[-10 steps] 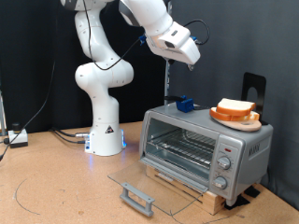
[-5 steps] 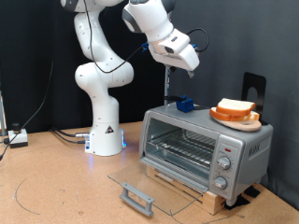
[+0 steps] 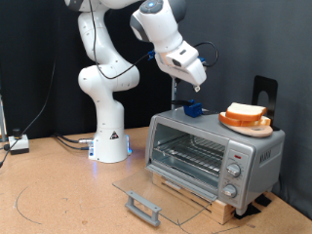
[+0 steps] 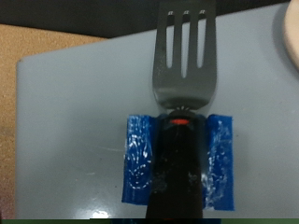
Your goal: Make a piece of toast with the oven
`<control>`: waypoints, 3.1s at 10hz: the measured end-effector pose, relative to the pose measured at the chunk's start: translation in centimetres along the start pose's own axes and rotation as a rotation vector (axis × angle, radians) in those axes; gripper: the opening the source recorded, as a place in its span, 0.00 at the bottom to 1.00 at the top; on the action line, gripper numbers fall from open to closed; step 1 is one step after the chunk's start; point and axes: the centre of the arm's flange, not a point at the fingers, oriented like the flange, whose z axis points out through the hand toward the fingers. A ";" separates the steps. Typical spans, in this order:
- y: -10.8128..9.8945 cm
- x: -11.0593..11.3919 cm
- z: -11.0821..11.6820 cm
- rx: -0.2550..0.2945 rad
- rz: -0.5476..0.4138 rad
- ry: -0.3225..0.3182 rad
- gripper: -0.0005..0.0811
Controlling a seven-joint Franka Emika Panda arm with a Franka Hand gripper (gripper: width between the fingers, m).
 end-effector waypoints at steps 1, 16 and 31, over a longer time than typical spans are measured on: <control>0.0 -0.1 0.9 -0.007 -0.003 -0.013 1.00; 0.1 -0.1 7.2 -0.038 -0.087 -0.012 1.00; 0.5 -0.1 7.1 -0.053 -0.053 0.000 0.59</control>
